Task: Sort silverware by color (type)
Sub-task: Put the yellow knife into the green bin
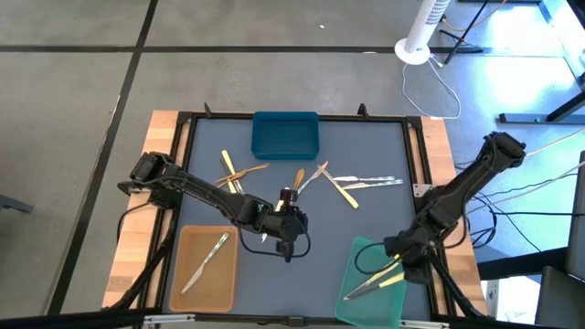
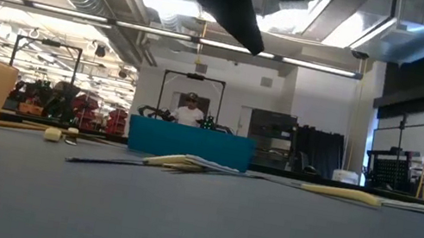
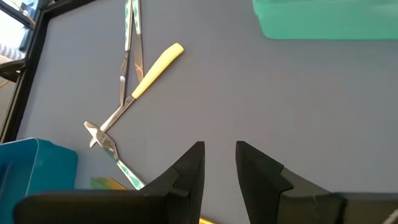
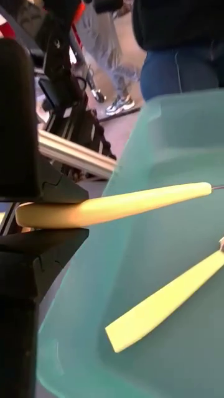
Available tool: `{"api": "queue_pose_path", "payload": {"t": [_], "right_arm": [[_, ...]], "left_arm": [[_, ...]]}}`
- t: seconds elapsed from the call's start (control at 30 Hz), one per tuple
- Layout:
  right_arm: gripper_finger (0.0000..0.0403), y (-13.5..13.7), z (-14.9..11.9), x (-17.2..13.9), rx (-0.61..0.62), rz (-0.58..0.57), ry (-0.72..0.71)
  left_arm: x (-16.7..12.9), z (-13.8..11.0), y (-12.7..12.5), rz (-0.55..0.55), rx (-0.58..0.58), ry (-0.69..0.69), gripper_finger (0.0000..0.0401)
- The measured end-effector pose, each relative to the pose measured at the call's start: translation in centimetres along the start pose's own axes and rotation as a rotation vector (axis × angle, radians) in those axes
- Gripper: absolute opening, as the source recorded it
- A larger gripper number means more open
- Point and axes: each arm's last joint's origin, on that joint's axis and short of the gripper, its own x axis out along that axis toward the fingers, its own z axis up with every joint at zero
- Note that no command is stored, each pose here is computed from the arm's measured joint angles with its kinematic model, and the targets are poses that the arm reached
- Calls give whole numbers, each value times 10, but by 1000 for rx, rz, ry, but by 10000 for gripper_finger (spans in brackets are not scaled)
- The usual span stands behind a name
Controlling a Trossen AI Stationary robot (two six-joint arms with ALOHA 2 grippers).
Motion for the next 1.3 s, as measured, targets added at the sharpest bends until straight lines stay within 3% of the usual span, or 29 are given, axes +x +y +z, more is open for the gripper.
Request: {"api": "queue_pose_path", "payload": {"t": [0.57, 0.97, 1.3], "right_arm": [[28, -10, 26, 10, -37, -49, -54], [31, -10, 26, 10, -35, -51, -56], [105, -10, 26, 10, -34, -53, -57]], "left_arm": [[0, 1, 0, 2, 0, -14, 85], [0, 1, 0, 3, 0, -13, 85], [0, 1, 0, 3, -1, -13, 85]]}}
